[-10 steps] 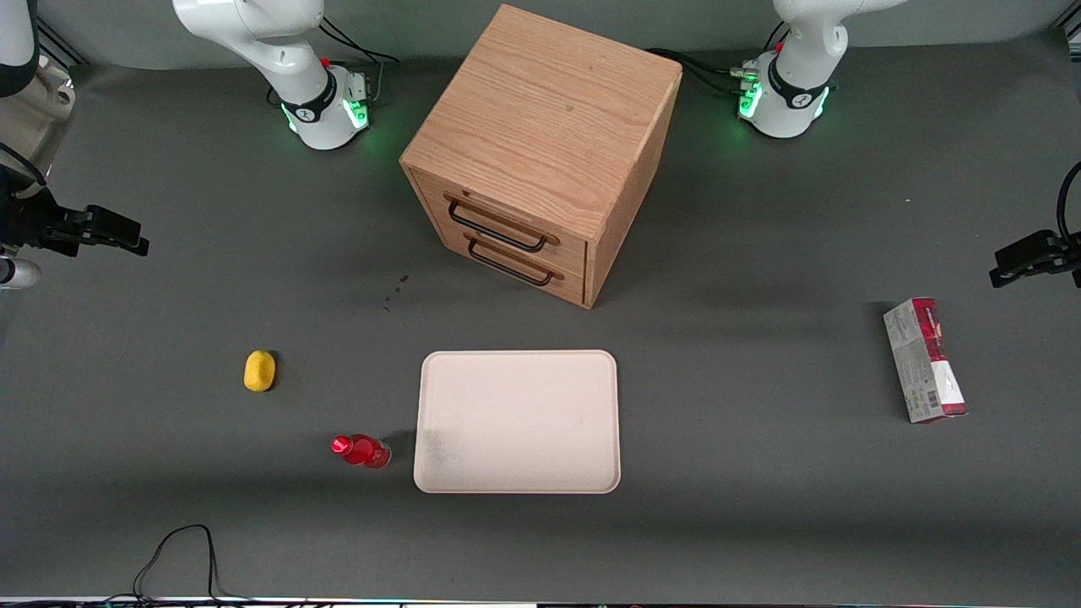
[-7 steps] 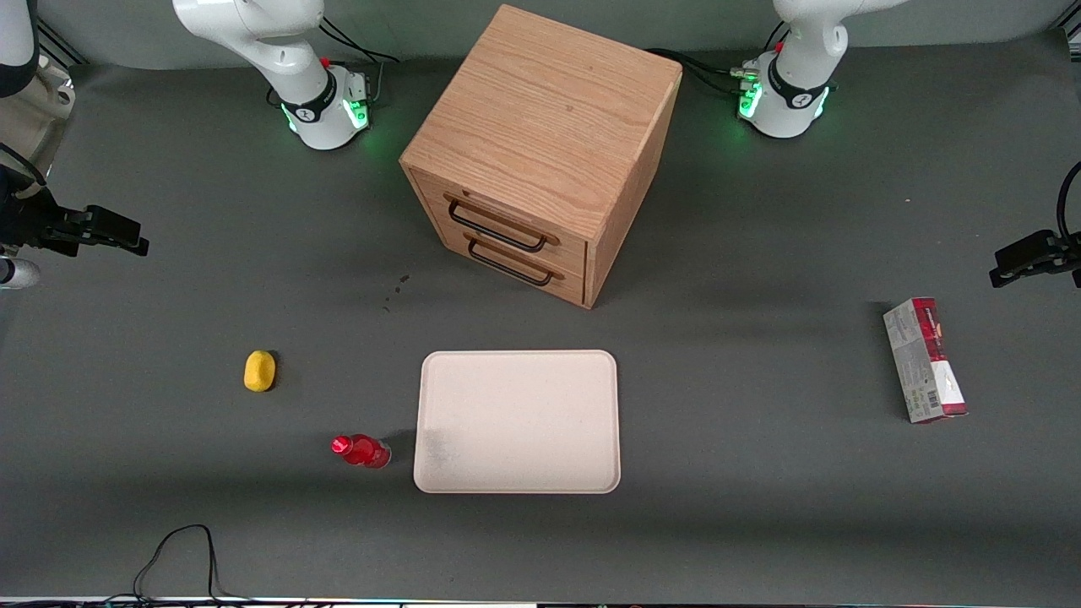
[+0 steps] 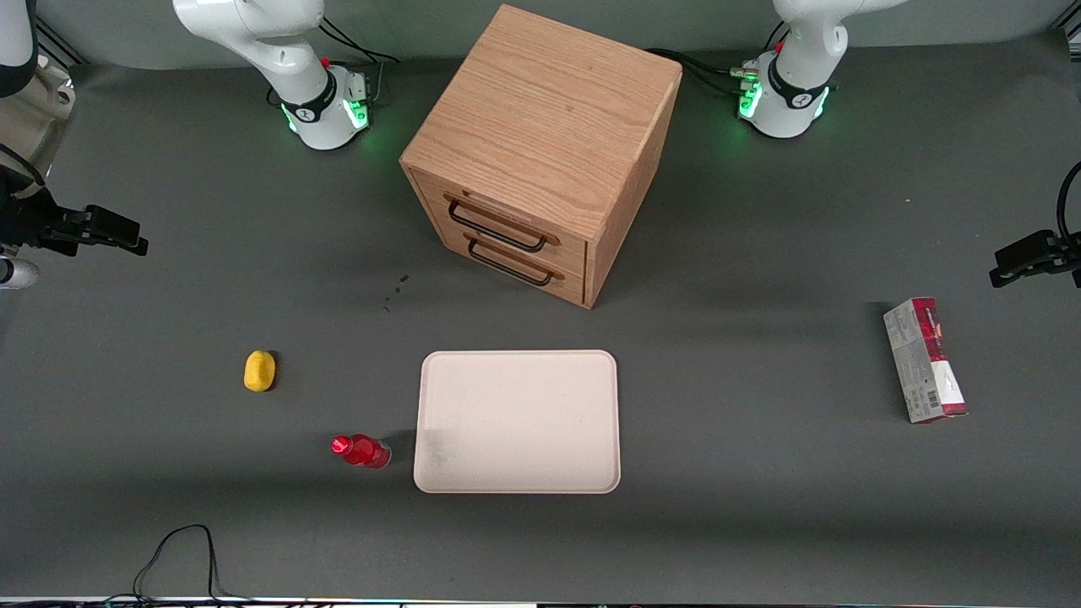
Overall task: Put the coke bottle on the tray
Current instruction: 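Move the right gripper out toward the red Coca-Cola bottle, then lower the open right gripper over the bottle's cap end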
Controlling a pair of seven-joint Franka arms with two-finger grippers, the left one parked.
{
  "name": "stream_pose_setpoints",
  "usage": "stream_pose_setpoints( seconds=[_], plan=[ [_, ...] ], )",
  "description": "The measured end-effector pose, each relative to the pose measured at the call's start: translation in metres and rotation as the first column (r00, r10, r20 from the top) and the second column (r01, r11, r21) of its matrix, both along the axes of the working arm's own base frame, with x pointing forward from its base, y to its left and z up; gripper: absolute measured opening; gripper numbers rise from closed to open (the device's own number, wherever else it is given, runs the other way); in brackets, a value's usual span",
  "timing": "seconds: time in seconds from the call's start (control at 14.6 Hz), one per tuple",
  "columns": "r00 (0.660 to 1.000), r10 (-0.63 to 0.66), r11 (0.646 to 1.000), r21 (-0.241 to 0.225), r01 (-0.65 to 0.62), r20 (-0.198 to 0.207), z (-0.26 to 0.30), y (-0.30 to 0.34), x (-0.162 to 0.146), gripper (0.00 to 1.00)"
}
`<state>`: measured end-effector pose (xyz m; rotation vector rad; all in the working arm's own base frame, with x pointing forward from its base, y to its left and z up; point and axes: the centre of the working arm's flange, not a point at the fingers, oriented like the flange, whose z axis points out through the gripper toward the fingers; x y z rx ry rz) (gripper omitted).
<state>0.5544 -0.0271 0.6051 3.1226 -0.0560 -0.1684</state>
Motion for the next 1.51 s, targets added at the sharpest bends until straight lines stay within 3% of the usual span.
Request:
stream_pose_setpoints(
  seconds=[0.34, 0.69, 1.1, 1.51],
  plan=[
    [1.000, 0.012, 1.000, 0.002, -0.012, 0.014, 0.000, 0.009, 0.010, 1.00],
    [0.999, 0.036, 0.999, -0.008, -0.036, 0.023, -0.029, 0.095, 0.060, 1.00],
    [0.994, 0.046, 0.999, -0.005, -0.046, 0.095, -0.076, 0.177, 0.107, 1.00],
    [0.983, 0.055, 0.998, 0.004, -0.056, 0.174, -0.109, 0.192, 0.141, 1.00]
  ],
)
